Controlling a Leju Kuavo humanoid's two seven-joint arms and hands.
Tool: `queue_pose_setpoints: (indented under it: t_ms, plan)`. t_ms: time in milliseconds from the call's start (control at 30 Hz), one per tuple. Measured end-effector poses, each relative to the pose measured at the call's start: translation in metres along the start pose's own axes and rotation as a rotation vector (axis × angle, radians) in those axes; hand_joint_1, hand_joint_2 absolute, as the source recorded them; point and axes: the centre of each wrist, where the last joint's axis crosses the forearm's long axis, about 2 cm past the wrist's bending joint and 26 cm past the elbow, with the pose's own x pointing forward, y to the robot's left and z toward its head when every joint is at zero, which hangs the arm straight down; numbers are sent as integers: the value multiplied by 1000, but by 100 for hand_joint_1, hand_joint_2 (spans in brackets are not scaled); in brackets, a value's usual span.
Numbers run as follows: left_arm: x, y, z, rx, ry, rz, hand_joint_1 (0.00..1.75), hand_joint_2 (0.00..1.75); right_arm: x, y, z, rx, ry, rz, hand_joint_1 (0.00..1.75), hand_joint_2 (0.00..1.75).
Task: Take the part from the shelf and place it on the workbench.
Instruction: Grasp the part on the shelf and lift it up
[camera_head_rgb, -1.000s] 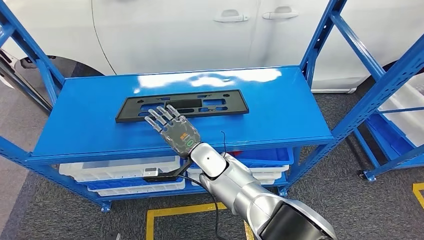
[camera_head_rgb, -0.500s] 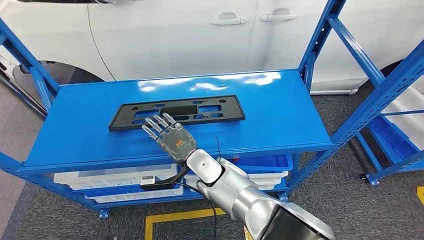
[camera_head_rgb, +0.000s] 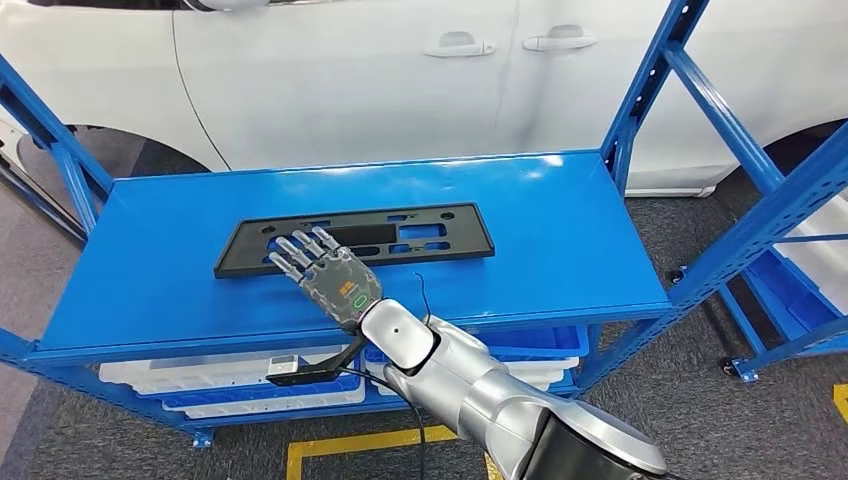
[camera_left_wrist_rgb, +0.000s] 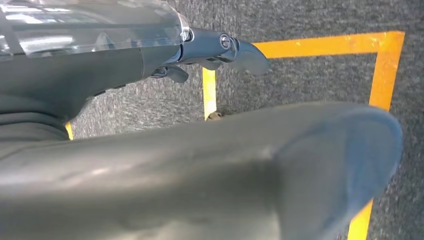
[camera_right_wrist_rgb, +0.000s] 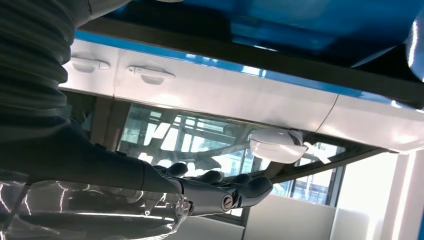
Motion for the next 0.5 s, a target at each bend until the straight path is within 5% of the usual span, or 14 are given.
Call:
queue_pose_setpoints:
  t_ms: [500]
  plan:
    - [-2, 3, 0, 2, -3, -1, 0, 0, -1, 5, 2, 47, 36, 36, 0, 175]
